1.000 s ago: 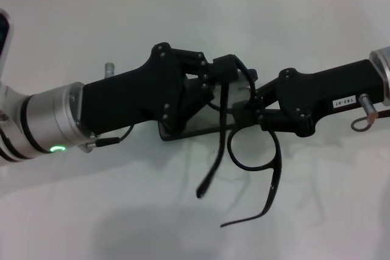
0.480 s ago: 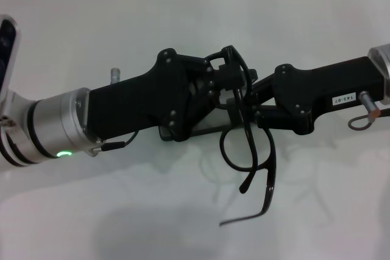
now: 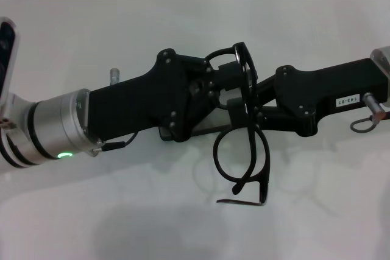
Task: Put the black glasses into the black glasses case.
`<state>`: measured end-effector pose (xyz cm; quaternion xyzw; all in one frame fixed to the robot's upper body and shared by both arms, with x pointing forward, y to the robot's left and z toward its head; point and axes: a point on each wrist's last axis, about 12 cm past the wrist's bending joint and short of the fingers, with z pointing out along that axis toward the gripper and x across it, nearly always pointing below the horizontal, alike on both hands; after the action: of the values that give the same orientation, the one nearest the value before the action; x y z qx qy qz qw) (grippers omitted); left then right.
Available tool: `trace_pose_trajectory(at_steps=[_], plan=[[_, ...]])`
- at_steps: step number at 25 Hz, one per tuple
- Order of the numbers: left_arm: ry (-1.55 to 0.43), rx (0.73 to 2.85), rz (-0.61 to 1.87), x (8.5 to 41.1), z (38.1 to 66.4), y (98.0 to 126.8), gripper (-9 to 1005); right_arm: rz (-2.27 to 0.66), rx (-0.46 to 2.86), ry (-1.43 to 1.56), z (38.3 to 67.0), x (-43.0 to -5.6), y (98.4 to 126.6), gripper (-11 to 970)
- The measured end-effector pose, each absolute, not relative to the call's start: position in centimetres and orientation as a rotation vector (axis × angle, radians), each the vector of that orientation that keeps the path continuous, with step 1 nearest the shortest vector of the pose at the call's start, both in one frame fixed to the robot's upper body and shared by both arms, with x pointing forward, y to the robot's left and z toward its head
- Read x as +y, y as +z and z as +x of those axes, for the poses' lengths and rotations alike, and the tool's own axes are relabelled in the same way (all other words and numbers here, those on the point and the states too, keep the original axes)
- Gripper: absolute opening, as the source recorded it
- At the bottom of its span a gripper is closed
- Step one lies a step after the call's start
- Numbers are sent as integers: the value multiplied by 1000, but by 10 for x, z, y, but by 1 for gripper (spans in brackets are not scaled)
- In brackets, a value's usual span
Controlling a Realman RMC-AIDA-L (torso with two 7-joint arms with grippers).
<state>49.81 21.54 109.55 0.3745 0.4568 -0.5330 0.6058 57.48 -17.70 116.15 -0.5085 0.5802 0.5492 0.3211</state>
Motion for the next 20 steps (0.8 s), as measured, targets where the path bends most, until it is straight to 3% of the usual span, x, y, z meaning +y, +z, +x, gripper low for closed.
trace_pose_trajectory(at_steps=[20], plan=[[-1142,1014,872,210,501,1093,5,-1273,1597,1413,583,-167,1153,102]])
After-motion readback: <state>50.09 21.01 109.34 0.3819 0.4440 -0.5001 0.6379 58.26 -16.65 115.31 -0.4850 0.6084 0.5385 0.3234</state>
